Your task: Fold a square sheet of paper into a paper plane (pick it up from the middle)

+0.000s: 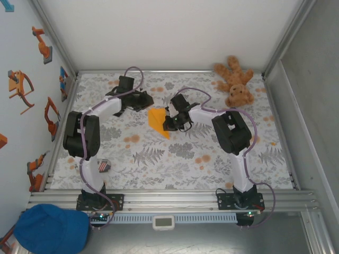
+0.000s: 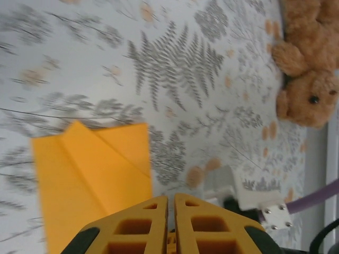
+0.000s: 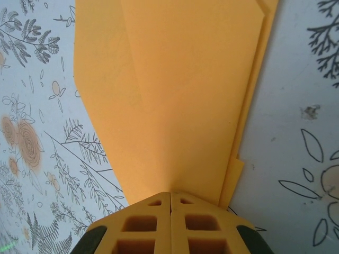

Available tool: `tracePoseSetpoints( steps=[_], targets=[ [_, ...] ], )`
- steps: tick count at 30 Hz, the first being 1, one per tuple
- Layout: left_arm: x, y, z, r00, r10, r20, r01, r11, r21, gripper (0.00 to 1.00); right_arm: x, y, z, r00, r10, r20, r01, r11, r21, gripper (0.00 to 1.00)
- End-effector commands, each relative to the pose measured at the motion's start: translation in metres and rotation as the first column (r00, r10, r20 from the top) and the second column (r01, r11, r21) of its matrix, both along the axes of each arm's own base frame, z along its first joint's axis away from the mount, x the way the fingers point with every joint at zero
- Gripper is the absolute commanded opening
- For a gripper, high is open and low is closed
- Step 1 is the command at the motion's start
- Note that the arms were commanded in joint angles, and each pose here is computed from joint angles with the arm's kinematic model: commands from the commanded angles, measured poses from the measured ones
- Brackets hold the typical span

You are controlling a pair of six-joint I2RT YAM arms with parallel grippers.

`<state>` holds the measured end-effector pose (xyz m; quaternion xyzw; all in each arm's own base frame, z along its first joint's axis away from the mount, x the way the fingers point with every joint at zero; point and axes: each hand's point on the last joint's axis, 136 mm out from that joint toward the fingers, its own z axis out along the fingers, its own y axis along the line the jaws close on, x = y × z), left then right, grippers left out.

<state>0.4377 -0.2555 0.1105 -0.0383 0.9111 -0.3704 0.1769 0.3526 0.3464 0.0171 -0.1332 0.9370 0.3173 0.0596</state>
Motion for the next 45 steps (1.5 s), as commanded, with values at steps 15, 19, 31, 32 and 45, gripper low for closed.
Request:
tracePoseSetpoints(
  steps=[15,19,31,32,45],
  targets=[
    [0.007,-0.011,-0.094,0.984,-0.018,-0.176,0.033,0.996,0.084,0.05,-0.027,-0.009,-0.009,0.993,0.023,-0.116,-0.026,0.999,-0.023,0.00],
    [-0.005,-0.004,-0.115,0.975,-0.005,-0.224,0.031,0.993,0.113,0.03,-0.001,0.016,0.030,0.998,-0.025,-0.051,0.031,0.994,0.109,0.00],
    [-0.016,0.004,-0.137,0.964,0.019,-0.266,0.018,0.991,0.133,0.03,0.031,0.035,0.034,0.996,-0.085,-0.025,0.088,0.990,0.113,0.00],
    [-0.017,0.003,-0.137,0.964,0.017,-0.267,0.019,0.991,0.133,0.03,0.032,0.036,0.029,0.996,-0.089,-0.030,0.092,0.991,0.101,0.00],
    [-0.022,0.011,-0.149,0.954,0.032,-0.297,0.013,0.989,0.148,0.02,0.024,0.039,-0.003,0.996,-0.065,-0.066,0.067,0.997,0.033,0.00]
  ],
)
